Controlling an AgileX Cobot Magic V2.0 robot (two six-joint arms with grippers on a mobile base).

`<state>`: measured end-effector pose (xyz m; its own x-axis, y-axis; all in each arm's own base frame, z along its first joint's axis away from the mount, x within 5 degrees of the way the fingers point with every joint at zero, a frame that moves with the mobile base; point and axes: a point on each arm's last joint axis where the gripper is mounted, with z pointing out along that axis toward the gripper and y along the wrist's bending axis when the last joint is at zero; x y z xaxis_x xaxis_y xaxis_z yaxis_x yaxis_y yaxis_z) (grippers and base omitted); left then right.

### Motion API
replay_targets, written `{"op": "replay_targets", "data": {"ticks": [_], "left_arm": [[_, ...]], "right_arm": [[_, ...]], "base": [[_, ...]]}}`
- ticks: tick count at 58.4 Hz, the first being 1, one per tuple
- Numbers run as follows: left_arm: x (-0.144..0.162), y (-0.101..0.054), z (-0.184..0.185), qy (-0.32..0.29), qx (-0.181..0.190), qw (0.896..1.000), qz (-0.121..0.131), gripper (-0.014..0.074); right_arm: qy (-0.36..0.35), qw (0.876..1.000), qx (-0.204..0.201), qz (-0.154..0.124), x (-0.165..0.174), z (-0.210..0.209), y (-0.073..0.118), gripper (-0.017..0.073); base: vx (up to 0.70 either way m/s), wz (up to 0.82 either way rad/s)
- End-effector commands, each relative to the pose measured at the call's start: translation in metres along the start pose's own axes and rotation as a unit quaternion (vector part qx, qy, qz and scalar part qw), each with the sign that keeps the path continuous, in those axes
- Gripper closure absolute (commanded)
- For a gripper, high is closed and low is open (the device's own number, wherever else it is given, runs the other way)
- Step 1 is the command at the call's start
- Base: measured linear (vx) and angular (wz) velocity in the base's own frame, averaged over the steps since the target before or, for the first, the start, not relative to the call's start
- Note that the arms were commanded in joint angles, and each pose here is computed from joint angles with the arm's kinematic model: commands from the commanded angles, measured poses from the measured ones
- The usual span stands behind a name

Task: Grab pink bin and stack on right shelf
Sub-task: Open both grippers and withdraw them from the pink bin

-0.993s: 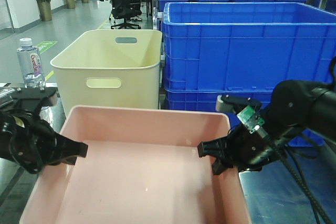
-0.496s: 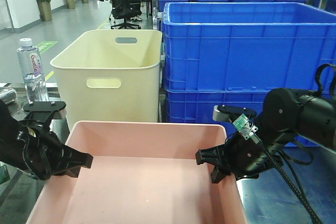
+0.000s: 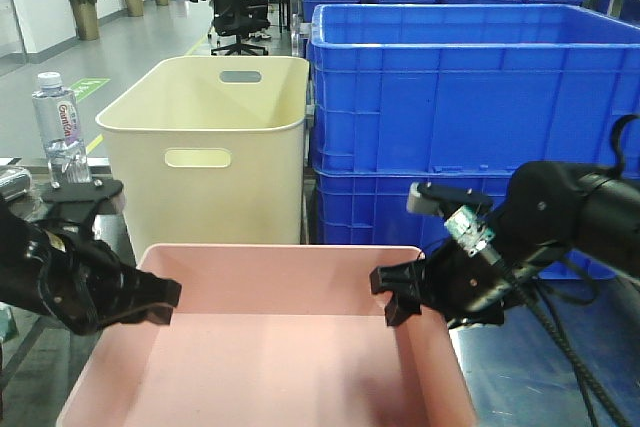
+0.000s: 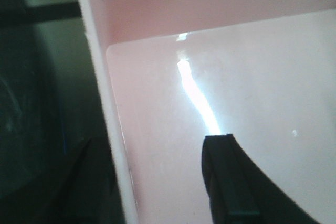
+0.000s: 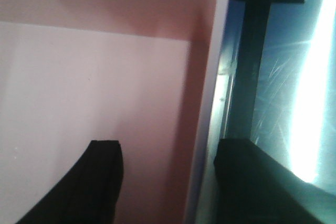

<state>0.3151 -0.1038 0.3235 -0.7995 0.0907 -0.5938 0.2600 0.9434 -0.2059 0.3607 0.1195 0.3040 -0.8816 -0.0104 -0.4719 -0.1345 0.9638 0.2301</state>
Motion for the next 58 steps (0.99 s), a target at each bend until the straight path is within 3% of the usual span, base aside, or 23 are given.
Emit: {"op": "replay_targets", "data": {"ticks": [1,8,16,25,32,42,58], "left_arm": [[-0.021,-0.012,-0.057,-0.144,0.015,0.989,0.01,0.0174],[-0.023,-0.017,-0.097,-0.231,0.013,0.972,0.026,0.0235],[-0.008,-0.018,-0.138,-0.331,0.003,0.942,0.06,0.0351],[0.024,-0.015,-0.157,-0.372,0.002,0.927,0.058,0.051],[0.048,-0.012,-0.167,-0.414,0.0,0.909,0.056,0.0604],[0.067,-0.01,-0.167,-0.403,0.0,0.914,0.056,0.0603],[0.068,-0.009,-0.165,-0.396,0.0,0.917,0.056,0.0603]], "right_arm": [[-0.129,0.991,-0.012,-0.022,-0.015,-0.066,0.008,0.0117],[-0.196,0.98,-0.003,-0.044,-0.012,-0.111,0.01,0.0158],[-0.271,0.96,0.009,-0.067,-0.001,-0.149,0.007,0.0213],[-0.294,0.953,0.001,-0.065,0.018,-0.16,0.004,0.0281],[-0.305,0.95,0.002,-0.068,0.028,-0.158,0.001,0.0332],[-0.271,0.96,0.006,-0.064,0.034,-0.153,0.0,0.0363],[-0.268,0.961,0.007,-0.064,0.035,-0.153,-0.001,0.0363]], "base": [[0.0,0.0],[0.0,0.0],[0.0,0.0],[0.0,0.0],[0.0,0.0],[0.0,0.0],[0.0,0.0]]}}
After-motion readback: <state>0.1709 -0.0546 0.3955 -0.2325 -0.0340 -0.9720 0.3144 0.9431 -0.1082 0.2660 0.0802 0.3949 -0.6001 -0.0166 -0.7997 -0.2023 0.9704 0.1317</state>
